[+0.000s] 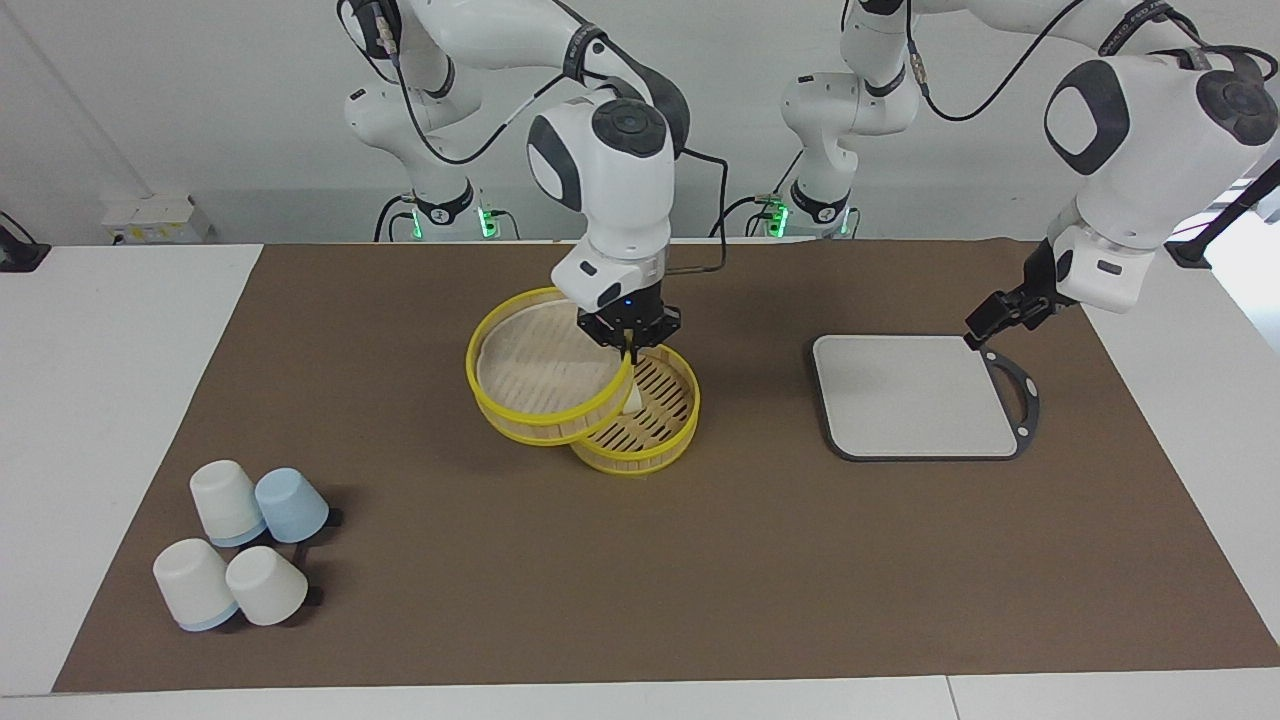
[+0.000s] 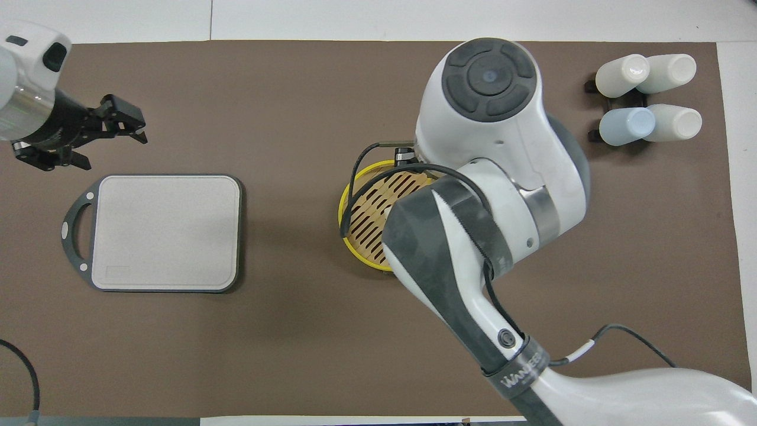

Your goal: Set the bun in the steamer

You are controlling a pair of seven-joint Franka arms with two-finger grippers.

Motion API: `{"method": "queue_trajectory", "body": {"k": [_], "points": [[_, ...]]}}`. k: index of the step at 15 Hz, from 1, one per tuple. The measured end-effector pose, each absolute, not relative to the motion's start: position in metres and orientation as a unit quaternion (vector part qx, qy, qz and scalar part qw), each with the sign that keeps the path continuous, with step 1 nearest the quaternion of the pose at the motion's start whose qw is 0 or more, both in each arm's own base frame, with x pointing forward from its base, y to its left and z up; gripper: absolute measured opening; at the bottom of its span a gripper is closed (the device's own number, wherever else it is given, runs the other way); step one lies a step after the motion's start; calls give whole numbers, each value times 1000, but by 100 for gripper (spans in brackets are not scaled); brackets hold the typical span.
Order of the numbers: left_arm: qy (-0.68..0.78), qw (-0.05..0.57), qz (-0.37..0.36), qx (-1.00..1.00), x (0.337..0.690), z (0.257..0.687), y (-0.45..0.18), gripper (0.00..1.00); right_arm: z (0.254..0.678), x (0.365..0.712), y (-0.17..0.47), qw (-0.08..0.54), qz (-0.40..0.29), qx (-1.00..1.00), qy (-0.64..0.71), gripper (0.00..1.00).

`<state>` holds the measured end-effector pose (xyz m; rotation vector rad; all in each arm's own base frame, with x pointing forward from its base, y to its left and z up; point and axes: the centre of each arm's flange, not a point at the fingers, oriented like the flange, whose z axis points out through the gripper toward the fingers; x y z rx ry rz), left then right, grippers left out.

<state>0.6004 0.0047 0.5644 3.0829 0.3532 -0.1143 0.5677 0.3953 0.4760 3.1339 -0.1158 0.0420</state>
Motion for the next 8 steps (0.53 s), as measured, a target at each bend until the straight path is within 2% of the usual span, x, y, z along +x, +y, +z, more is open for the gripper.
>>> {"method": "queue_trajectory", "body": {"k": [4,8], "points": [[77,26,-41,996,586,577,43,100,434,563,449,-3,18,999,-44,9],[65,31,-44,996,575,581,54,100,426,565,464,-5,21,999,-40,9]]}}
